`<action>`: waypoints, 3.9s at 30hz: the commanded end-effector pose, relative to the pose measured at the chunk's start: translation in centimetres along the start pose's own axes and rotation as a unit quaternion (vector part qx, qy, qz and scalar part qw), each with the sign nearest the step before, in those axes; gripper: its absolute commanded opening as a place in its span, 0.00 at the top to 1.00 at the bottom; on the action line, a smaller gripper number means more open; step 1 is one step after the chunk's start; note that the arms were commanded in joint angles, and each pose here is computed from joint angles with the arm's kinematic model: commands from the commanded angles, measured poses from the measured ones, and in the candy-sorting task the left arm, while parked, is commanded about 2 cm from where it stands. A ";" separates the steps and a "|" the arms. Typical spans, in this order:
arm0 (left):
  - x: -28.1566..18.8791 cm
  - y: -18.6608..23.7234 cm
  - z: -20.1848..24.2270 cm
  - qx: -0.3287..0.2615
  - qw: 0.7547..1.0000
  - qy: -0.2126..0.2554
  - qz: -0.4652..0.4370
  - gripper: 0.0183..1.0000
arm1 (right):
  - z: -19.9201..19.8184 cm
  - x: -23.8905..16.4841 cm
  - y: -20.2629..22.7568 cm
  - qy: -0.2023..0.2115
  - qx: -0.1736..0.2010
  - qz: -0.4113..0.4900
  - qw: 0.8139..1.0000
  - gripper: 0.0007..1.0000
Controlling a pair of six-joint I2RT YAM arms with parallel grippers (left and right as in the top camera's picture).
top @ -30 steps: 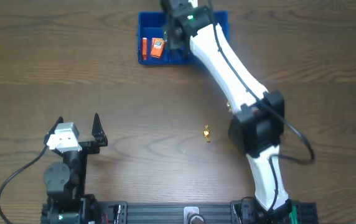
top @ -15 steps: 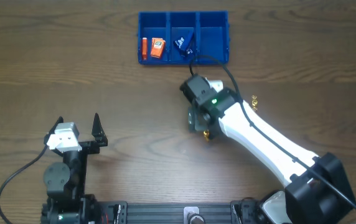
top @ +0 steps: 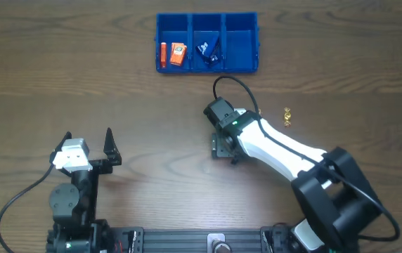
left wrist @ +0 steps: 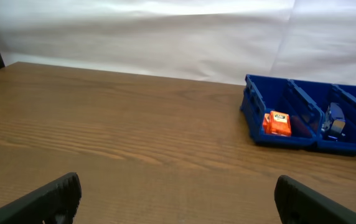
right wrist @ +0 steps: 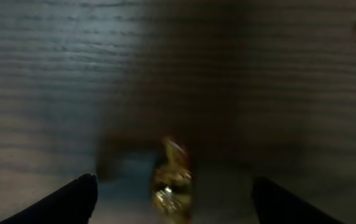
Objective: Sort Candies Into Trays
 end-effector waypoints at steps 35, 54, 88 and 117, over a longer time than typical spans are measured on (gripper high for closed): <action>0.1 1.4 0.4 0.000 1.000 -0.008 0.024 0.00 | -5.7 -21.3 -15.8 0.023 0.045 -0.283 0.958 0.85; 0.1 1.4 0.4 0.000 1.000 -0.008 0.024 0.00 | -7.2 -9.4 -29.0 0.038 0.026 -0.247 0.968 0.42; 0.1 1.4 0.4 0.000 1.000 -0.008 0.024 0.00 | -8.7 1.6 -8.2 0.005 0.026 -0.028 0.999 0.44; 0.1 1.4 0.4 0.000 1.000 -0.008 0.024 0.00 | -7.0 -13.3 -28.4 0.021 0.014 -0.311 0.950 0.80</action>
Point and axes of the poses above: each gripper's point midway between its finger pads, its own x axis out along the fingers, its own z axis along the line the jaws close on, y = z × x, the point moved 6 cm from there along -x, back along the fingers, and after that the axes turned 7 degrees about -x, right-handed, at the moved point
